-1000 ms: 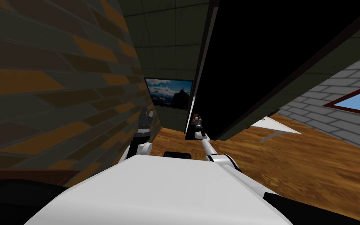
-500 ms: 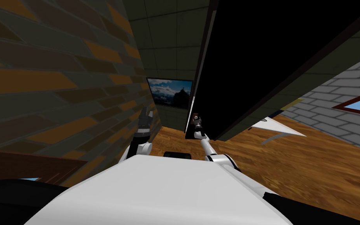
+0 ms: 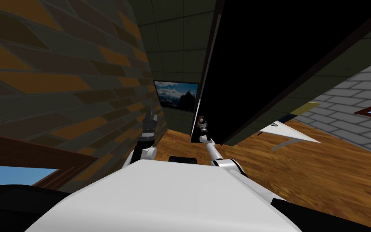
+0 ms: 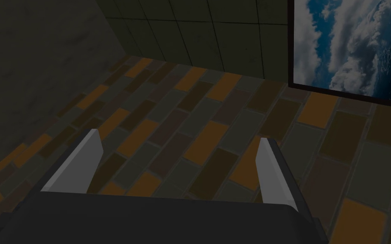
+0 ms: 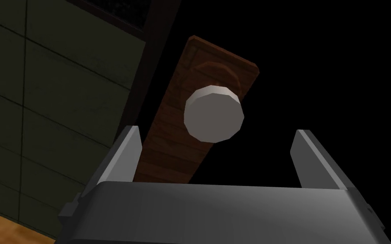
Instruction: Pull the door open
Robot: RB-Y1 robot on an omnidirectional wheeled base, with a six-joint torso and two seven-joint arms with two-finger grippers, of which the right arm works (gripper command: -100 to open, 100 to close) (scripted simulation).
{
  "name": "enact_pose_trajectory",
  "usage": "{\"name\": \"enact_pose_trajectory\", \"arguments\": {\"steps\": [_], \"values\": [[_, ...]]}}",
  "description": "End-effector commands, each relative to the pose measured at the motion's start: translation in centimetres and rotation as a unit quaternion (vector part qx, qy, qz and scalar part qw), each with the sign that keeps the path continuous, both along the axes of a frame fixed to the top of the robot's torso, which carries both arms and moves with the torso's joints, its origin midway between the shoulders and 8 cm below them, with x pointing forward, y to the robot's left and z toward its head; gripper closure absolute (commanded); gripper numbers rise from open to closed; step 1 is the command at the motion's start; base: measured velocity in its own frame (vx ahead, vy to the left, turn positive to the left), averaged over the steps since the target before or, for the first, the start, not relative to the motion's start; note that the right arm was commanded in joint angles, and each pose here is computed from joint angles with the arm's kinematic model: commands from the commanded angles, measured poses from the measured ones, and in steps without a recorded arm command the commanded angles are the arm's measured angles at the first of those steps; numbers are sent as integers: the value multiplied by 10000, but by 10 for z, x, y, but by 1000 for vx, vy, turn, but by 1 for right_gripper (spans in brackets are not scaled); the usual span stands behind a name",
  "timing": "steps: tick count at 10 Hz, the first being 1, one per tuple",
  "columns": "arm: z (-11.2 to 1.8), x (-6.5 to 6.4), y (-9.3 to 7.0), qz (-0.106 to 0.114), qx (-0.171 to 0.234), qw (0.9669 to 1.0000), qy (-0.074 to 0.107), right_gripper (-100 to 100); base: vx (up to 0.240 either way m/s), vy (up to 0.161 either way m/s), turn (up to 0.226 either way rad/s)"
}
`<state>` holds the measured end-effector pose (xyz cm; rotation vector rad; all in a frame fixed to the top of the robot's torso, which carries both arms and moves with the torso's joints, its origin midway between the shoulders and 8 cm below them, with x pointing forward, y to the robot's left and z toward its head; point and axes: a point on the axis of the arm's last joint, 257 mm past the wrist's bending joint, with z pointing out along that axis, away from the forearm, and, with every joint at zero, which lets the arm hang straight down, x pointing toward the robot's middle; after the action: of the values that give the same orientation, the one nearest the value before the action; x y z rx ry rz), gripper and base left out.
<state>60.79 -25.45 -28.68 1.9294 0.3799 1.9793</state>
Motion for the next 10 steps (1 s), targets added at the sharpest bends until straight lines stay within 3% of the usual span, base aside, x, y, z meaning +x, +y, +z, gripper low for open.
{"name": "enact_pose_trajectory", "arguments": {"steps": [1,3,4,6,7,10], "values": [[-1,0,1,0,193,9998,3,-100,-42,-34,32],[-3,0,4,-8,708,9975,21,-100,-65,-45,63],[-3,0,4,-6,778,9970,17,-100,-54,-43,35],[-5,0,7,-14,1258,9921,31,-100,-57,-40,65],[-5,0,7,-12,1302,9915,29,-100,-67,-47,23],[-8,0,10,-23,1888,9820,44,-100,-65,-44,53]]}}
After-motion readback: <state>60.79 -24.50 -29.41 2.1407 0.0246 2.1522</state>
